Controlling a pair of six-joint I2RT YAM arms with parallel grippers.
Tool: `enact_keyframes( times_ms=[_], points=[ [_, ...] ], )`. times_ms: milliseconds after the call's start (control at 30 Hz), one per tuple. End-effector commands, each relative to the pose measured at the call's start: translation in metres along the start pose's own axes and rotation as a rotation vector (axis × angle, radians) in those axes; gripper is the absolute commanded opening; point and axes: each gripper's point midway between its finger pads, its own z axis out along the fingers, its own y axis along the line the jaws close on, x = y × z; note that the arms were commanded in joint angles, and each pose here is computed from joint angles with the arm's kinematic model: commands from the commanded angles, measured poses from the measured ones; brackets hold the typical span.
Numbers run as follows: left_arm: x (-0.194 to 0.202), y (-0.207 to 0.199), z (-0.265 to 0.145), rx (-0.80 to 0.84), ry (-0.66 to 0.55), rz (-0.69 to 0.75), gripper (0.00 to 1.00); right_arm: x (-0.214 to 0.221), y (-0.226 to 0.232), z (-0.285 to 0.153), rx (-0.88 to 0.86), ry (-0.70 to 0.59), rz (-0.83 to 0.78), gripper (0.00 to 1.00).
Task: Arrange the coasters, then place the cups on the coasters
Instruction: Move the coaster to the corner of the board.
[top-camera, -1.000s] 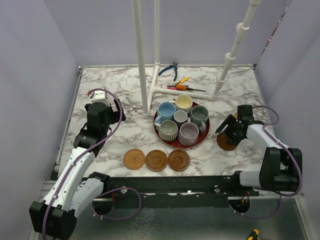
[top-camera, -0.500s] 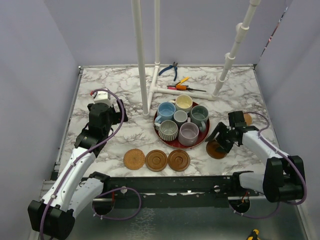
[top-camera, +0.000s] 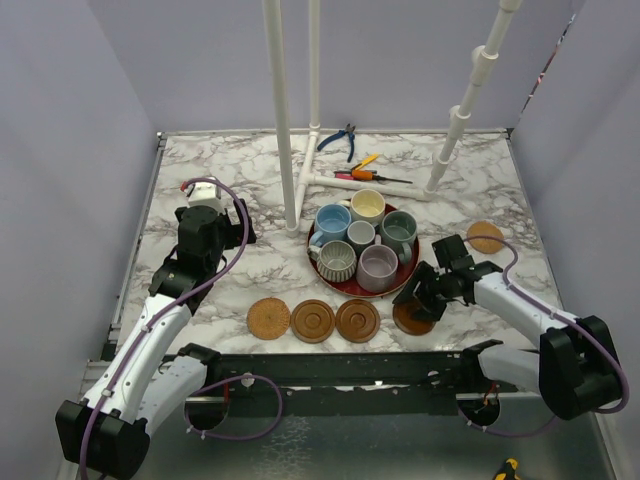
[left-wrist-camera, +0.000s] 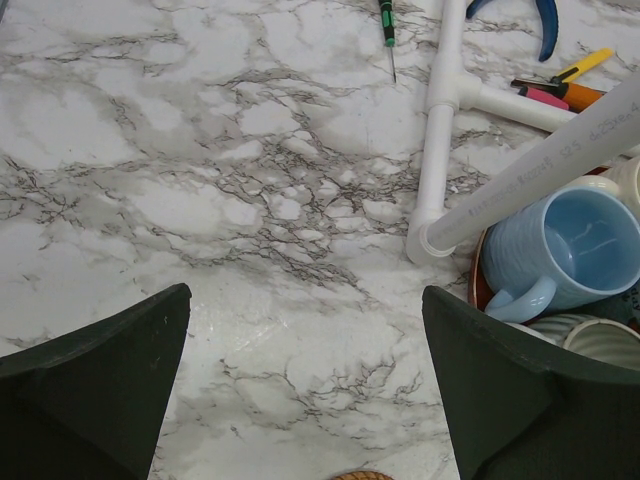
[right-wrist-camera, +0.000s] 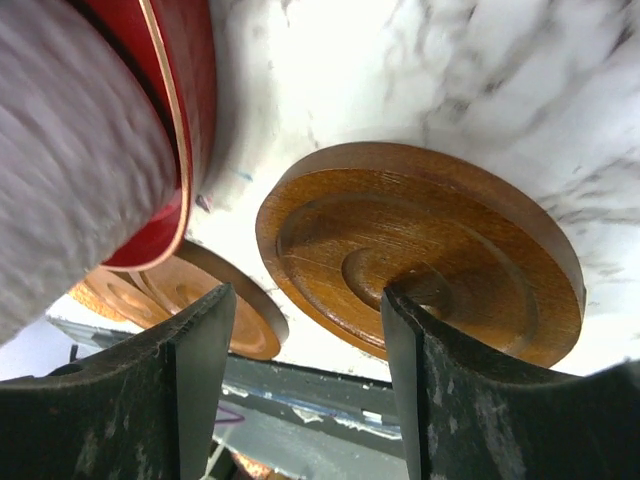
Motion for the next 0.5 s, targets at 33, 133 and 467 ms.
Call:
enact_keyframes(
  times_ms=[33,133,467],
  points=[
    [0.002,0.0,0.0,-0.002,0.001,0.01,0.99,0.048,-0.051,0.008,0.192,0.131,0.032,0.61],
    [0.002,0.0,0.0,-0.001,0.001,0.009,0.99,0.051,-0.047,0.009,0.183,0.133,0.019,0.59],
    [0.004,0.0,0.0,0.0,0.007,0.011,0.99,0.06,-0.033,0.013,0.144,0.132,-0.007,0.56]
  ],
)
